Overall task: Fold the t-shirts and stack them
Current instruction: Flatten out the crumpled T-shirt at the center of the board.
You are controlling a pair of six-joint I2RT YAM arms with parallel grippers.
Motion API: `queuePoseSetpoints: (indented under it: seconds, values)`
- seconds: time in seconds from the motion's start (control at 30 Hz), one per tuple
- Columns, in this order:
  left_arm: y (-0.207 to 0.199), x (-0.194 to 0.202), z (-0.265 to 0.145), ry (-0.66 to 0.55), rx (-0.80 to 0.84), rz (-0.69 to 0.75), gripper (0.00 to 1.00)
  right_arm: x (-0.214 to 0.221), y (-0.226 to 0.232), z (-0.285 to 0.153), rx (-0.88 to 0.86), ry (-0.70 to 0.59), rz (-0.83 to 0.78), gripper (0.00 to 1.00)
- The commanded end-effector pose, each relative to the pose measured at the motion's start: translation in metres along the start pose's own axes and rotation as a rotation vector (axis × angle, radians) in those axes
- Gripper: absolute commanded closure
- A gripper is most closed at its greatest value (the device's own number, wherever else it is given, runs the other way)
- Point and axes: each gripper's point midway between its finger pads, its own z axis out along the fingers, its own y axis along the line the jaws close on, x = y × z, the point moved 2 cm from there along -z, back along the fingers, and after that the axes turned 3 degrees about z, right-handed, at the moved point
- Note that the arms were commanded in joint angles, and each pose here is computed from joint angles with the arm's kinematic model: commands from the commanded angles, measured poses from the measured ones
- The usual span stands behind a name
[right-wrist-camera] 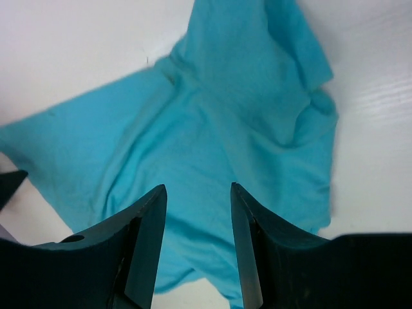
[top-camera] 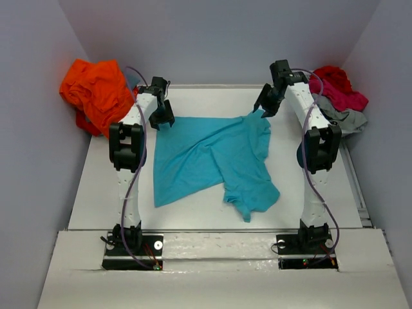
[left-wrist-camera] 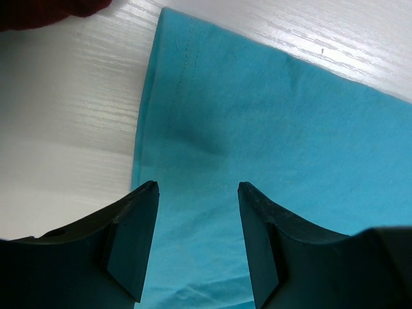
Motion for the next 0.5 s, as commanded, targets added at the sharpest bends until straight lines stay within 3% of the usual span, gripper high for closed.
queuePoseSetpoints:
  seconds: [0.0,0.23,0.47]
  values:
    - [-0.001,-0.012,-0.024,-0.044,0.021,0.003,0.37,-0.020,0.004,0.010,0.013,-0.032,0.012,0.51]
    - [0.004,-0.016,-0.027,-0.049,0.015,-0.004,0.37,-0.027,-0.024,0.041,0.070,-0.002,0.088,0.54]
    - [0.010,-0.016,-0.026,-0.046,0.004,-0.010,0.37,-0.047,-0.059,0.035,0.091,-0.056,0.177,0.55]
